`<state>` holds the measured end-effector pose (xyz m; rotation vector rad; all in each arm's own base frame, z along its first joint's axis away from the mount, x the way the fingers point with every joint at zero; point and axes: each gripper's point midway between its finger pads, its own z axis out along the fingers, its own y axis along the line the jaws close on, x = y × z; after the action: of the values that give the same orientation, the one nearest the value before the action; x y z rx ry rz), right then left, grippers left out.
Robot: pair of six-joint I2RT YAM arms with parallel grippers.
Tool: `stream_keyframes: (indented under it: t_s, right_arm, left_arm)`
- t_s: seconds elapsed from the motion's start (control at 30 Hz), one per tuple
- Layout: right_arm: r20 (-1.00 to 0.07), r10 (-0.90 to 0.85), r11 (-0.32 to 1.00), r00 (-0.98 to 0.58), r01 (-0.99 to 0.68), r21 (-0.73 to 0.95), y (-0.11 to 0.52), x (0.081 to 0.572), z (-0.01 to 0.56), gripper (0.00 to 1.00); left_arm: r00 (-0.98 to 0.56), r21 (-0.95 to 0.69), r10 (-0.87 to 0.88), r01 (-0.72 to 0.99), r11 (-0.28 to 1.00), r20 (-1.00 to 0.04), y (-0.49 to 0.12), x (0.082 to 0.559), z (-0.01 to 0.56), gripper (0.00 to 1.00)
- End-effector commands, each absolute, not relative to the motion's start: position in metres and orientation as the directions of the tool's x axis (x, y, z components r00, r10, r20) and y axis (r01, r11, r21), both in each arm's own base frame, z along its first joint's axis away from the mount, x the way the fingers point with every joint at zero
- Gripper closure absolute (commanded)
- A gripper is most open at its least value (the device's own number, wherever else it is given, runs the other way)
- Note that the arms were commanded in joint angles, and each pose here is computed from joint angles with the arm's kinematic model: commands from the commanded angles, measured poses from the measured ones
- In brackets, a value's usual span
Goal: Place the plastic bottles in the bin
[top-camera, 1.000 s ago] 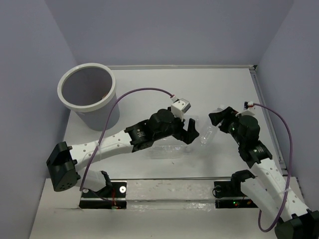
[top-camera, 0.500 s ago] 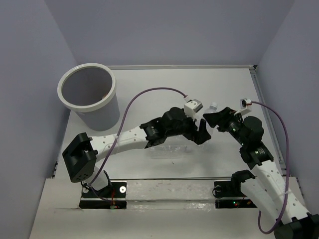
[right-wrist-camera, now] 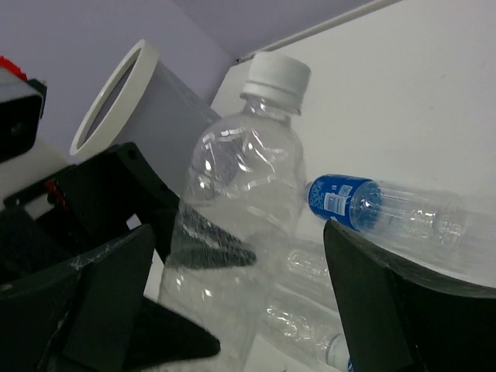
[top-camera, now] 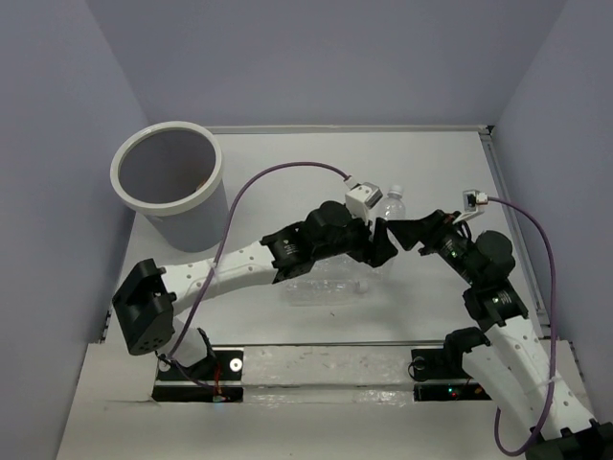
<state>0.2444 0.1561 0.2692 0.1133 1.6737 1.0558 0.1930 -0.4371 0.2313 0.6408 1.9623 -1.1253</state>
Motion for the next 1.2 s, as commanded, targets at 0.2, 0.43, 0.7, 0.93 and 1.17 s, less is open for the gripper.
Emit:
stream_keyframes:
  t_s: [0.2, 0.43, 0.7, 0.93, 1.17]
  right_arm:
    - [-0.801, 0.517, 0.521, -0.301, -0.632, 0.573, 0.165, 0.201, 0.324, 0.03]
    - [-0.797, 0.483, 0.502, -0.362, -0.632, 0.591, 0.172, 0.2, 0.298, 0.06]
    - [-0.805, 0.459, 0.501, -0.376, -0.639, 0.584, 0.176, 0.205, 0.286, 0.08]
    - [-0.823, 0.395, 0.533, -0.408, -0.628, 0.567, 0.179, 0.214, 0.263, 0.1]
    - [-0.831, 0.374, 0.566, -0.413, -0.608, 0.557, 0.178, 0.224, 0.254, 0.11]
  left_arm:
    - [-0.404, -0.43, -0.24, 0.487, 0.76, -0.883, -0.267, 0.269, 0.319, 0.63]
    - [-0.099, -0.43, -0.423, 0.07, 0.9, -0.901, -0.114, 0.295, 0.402, 0.6]
    - [0.229, -0.466, -0.41, -0.321, 0.825, -0.883, 0.006, 0.305, 0.44, 0.54]
    - [0.253, -0.468, -0.395, -0.439, 0.767, -0.883, 0.051, 0.34, 0.425, 0.53]
    - [0.205, -0.455, -0.412, -0.52, 0.722, -0.888, 0.093, 0.366, 0.383, 0.46]
